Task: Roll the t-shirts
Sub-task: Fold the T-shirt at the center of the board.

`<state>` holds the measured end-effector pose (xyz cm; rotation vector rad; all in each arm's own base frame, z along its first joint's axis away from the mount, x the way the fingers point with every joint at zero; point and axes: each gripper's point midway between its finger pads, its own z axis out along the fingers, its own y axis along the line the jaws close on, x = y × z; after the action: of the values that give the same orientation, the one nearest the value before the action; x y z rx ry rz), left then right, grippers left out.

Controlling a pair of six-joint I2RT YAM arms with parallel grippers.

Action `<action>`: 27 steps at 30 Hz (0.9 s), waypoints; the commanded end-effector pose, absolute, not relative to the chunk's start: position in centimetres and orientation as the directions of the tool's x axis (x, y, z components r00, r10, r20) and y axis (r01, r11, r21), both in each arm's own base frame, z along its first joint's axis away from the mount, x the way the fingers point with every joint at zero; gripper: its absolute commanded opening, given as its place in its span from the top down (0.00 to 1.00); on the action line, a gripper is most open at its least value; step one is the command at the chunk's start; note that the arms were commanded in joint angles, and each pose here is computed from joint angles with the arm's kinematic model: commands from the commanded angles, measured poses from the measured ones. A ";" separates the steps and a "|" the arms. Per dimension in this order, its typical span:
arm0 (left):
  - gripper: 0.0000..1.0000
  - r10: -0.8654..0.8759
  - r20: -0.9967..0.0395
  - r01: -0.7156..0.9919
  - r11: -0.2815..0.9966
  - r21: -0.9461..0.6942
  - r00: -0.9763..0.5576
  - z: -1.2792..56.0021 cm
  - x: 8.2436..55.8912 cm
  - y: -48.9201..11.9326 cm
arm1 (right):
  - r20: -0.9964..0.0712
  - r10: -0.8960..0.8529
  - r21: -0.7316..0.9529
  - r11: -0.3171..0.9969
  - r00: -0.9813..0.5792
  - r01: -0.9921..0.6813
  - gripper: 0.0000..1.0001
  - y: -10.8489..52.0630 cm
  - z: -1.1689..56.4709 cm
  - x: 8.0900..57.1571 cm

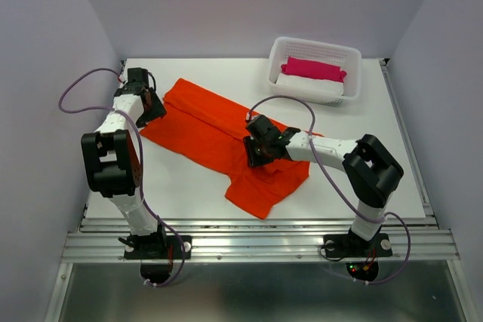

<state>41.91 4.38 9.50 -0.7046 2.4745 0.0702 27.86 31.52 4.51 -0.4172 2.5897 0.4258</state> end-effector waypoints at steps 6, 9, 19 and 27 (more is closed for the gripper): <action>0.32 -0.499 -0.514 -0.529 0.843 -0.100 -0.698 8.7 40.6 4.6 | -0.588 -0.168 0.210 0.913 -0.791 -0.350 0.57 31.0 7.8 28.4; 0.35 -0.523 -0.506 -0.567 0.820 -0.078 -0.686 8.1 39.3 5.2 | -0.608 -0.141 0.218 0.917 -0.782 -0.335 0.57 30.4 9.0 28.2; 0.41 -0.613 -0.490 -0.681 0.731 -0.054 -0.620 5.1 36.8 8.4 | -0.601 -0.107 0.259 0.911 -0.792 -0.320 0.57 29.2 10.5 26.4; 0.43 -0.631 -0.495 -0.693 0.717 -0.078 -0.597 4.3 38.1 8.8 | -0.584 -0.115 0.274 0.904 -0.804 -0.328 0.57 28.9 10.5 25.5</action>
<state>36.84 8.18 3.70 -0.9858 2.4849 0.1670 26.19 28.63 9.31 -0.3172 2.5075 0.4474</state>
